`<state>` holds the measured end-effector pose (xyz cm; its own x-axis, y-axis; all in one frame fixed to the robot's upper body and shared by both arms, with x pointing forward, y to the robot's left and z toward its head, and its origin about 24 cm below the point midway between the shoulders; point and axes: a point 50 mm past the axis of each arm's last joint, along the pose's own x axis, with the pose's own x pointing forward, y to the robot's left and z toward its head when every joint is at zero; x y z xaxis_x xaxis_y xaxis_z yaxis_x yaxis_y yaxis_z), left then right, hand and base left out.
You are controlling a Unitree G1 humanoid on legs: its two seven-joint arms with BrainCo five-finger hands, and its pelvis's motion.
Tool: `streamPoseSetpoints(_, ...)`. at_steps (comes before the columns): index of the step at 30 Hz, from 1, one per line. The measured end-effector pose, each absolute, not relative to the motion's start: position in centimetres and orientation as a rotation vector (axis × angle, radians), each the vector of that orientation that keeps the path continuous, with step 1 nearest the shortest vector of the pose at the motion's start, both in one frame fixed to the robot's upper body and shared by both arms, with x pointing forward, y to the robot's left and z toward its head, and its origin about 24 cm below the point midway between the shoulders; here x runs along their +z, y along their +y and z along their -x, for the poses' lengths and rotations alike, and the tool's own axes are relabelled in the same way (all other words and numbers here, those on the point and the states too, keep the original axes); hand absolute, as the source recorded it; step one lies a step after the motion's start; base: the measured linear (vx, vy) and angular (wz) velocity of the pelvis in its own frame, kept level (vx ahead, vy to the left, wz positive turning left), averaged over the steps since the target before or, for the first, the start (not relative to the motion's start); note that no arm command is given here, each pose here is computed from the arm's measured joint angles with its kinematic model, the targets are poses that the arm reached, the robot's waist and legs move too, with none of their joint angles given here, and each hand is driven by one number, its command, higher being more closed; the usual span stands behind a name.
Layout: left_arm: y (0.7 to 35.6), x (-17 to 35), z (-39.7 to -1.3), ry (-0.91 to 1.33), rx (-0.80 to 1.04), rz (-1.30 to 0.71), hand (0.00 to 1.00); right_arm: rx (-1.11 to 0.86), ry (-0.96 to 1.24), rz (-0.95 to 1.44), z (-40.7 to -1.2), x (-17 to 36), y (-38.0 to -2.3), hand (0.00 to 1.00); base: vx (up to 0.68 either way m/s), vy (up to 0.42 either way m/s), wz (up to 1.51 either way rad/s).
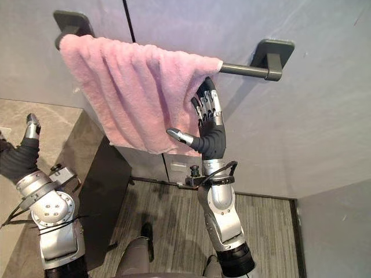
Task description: Organize washtable
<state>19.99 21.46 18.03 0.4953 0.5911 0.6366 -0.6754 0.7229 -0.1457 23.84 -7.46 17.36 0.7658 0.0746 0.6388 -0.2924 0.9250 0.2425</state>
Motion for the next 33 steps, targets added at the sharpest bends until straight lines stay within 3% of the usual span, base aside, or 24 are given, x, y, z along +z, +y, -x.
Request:
streamPoseSetpoints(7,20.2,19.5,-21.6,-0.760,0.506,0.055,0.00,0.260,-0.715,-0.365,-25.0,19.4,-6.4,0.00,0.00,-0.040,-0.04)
streamPoseSetpoints(13,19.6,21.2,-24.4,-0.792,0.385,0.158,0.00,0.307,-0.763,-0.398,-25.5,21.3,-5.8,0.00,-0.08,-0.050,0.04)
streamPoseSetpoints(14,19.5,21.5,-24.6,-0.799,0.372,0.169,1.00,0.312,-0.769,-0.401,-25.6,21.5,-5.8,0.00,-0.11,-0.016,0.05)
streamPoseSetpoints(20,19.2,22.8,-26.1,-0.816,0.298,0.217,1.00,0.326,-0.763,-0.456,-25.7,21.9,-5.8,0.00,-0.07,-0.009,0.05)
streamPoseSetpoints(21,19.0,23.0,-26.2,-0.823,0.292,0.220,1.00,0.331,-0.764,-0.469,-25.7,22.0,-5.8,1.00,-0.03,-0.003,0.05)
streamPoseSetpoints(33,18.9,23.6,-26.4,-0.839,0.275,0.233,1.00,0.325,-0.818,-0.496,-26.0,23.4,-6.6,1.00,0.00,0.012,0.03)
